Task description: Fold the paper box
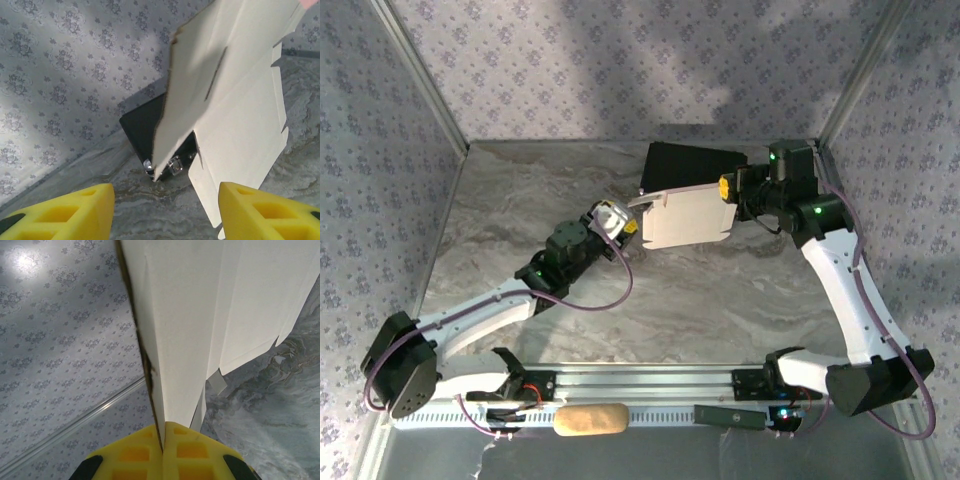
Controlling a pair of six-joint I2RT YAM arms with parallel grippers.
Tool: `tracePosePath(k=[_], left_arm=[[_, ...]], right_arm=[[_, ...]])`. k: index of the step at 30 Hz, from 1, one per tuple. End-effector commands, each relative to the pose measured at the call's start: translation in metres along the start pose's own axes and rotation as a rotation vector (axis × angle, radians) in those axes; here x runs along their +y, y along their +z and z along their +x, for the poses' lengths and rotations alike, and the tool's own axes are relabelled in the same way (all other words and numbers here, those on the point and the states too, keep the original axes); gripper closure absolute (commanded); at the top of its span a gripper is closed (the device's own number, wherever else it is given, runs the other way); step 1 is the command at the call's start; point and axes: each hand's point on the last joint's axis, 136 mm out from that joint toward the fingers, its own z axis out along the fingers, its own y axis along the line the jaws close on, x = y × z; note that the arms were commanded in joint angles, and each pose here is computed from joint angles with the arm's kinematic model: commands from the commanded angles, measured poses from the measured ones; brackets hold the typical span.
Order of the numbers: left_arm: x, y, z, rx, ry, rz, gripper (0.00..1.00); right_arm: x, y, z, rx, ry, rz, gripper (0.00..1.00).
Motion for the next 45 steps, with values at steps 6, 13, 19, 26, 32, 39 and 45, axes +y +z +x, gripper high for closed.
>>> tracePosePath(k=[6, 13, 19, 26, 32, 39, 45], left_arm=[[0.012, 0.004, -0.044, -0.153, -0.143, 0.140, 0.44], [-0.008, 0.013, -0.051, -0.160, -0.169, 0.236, 0.48], [-0.004, 0.020, -0.052, -0.157, -0.171, 0.182, 0.68], [-0.018, 0.028, -0.052, -0.151, -0.148, 0.194, 0.71], [-0.022, 0.030, -0.058, -0.151, -0.148, 0.185, 0.89], [-0.030, 0.004, -0.078, -0.144, -0.222, 0.223, 1.00], [-0.044, -0.027, -0.095, -0.056, -0.360, 0.286, 1.00]], right_arm=[[0.005, -0.010, 0.011, 0.026, -0.023, -0.011, 1.00], [0.006, -0.009, 0.012, 0.027, -0.022, -0.014, 1.00], [0.006, -0.006, 0.014, 0.034, -0.023, -0.015, 1.00], [0.008, -0.006, 0.017, 0.041, -0.025, -0.018, 1.00], [0.011, -0.012, 0.018, 0.034, -0.034, -0.026, 1.00], [0.028, -0.046, 0.018, -0.026, -0.105, -0.077, 1.00], [0.022, -0.068, 0.031, -0.010, -0.135, -0.100, 1.00]])
